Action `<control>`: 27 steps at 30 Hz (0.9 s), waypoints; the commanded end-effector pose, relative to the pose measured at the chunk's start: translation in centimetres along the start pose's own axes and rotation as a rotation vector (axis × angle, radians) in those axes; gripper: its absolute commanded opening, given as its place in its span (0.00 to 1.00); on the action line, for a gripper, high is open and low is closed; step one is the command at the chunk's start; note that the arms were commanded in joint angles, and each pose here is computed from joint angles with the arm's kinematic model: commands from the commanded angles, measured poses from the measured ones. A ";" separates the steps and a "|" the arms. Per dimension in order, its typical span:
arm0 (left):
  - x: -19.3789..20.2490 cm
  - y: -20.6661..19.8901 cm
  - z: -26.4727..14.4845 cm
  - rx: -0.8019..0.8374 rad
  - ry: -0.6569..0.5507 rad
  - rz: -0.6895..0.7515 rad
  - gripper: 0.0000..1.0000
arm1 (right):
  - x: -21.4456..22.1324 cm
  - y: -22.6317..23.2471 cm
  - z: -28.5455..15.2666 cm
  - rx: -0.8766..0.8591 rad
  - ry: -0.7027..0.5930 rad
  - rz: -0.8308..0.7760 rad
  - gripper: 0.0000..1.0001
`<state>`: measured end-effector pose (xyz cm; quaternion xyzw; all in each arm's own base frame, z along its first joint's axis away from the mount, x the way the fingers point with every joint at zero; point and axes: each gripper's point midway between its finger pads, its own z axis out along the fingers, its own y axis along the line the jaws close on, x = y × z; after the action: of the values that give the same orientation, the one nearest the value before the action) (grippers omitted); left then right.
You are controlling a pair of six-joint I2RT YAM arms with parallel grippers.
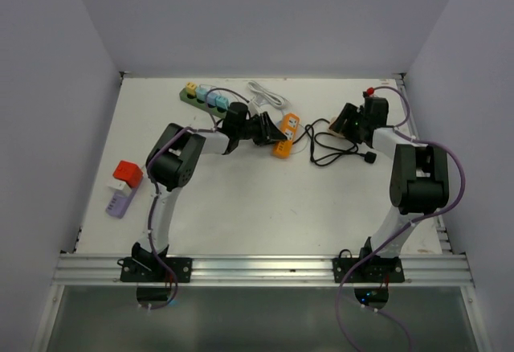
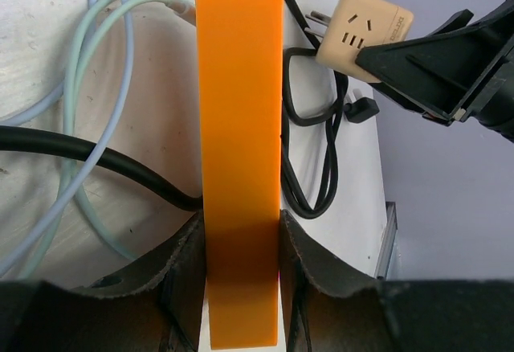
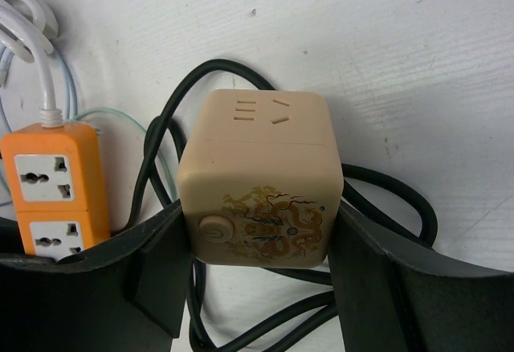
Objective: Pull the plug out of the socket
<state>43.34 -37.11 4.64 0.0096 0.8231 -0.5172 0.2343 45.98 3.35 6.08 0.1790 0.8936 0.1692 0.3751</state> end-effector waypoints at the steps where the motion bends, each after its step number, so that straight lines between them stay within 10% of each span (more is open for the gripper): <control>1: -0.9 -0.8 0.7 0.019 -0.019 0.011 0.35 | -1.7 0.0 -1.2 0.008 -0.051 -0.024 0.65; 27: -0.3 0.6 -3.1 -0.217 0.038 0.146 0.93 | -2.8 2.3 -4.4 -0.052 -0.055 -0.026 0.91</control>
<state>42.69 -35.28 4.68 0.0441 0.8618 -0.4405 0.2476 44.99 3.14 8.72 0.1752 0.8910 0.1693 0.3832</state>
